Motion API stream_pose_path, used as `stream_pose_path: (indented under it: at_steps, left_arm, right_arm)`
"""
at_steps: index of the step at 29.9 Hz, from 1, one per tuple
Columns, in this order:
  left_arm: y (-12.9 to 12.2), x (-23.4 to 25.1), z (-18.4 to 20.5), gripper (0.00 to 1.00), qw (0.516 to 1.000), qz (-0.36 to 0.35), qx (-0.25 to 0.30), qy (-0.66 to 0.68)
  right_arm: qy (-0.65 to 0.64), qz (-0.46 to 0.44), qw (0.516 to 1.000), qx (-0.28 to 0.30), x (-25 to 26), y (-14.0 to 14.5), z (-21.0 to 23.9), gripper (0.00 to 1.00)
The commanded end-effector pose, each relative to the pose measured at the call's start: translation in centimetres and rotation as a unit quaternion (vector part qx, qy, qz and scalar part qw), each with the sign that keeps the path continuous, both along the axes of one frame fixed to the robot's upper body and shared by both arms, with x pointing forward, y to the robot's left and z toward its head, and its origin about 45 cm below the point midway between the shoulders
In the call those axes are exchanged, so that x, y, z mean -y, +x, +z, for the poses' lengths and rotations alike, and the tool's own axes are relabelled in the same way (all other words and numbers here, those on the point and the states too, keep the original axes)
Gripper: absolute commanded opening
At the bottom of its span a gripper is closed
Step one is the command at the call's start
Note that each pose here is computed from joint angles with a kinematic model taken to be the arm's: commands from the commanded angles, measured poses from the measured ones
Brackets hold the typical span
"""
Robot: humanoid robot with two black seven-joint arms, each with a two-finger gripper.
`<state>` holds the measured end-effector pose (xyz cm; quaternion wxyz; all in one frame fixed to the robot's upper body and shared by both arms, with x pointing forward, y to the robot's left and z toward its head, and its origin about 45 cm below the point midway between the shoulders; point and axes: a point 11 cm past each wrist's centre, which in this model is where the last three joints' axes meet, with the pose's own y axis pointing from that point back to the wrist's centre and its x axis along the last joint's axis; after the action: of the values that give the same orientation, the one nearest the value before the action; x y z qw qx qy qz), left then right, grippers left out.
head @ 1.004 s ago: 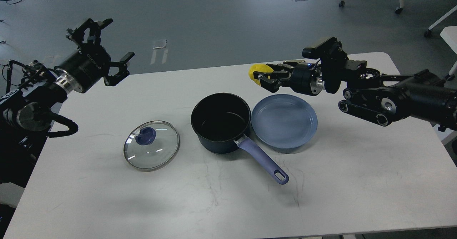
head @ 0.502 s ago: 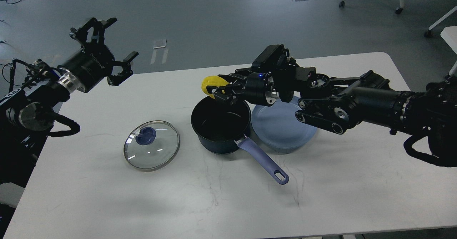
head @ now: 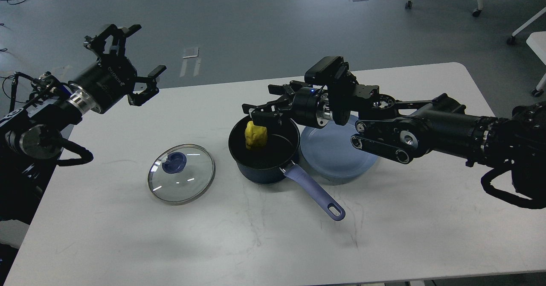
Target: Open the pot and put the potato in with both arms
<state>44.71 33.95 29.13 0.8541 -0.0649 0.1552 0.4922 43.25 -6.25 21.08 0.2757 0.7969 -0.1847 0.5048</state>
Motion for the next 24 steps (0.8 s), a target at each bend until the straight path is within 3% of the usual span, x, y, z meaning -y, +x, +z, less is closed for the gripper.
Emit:
stream_pose_path:
  at_steps: [1,5,11,17,24]
  left_arm:
    - [0.2,0.3,0.3,0.99,1.0,0.001,0.006,-0.011]
    - [0.5,1.3,0.6,0.99,0.999,0.003,0.028,-0.038]
    - [0.8,2.8,-0.6,0.99,0.996,0.035,0.036,-0.067]
    - [0.9,3.8,-1.6,0.99,0.996,0.044,0.024,-0.074]
    - [1.1,5.6,-2.8,0.99,0.996,0.051,0.01,-0.073]
  right_arm:
    - [0.071,-0.053,0.995,-0.036,0.7,1.1,1.5,1.0]
    - [0.242,-0.162,0.948,-0.129,1.8,3.5,5.4,1.0]
    - [0.475,-0.254,0.794,-0.281,4.4,5.6,9.8,1.0]
    - [0.52,-0.274,0.732,-0.345,7.5,5.5,9.2,1.0]
    - [0.532,-0.272,0.712,-0.369,9.2,4.3,7.4,1.0]
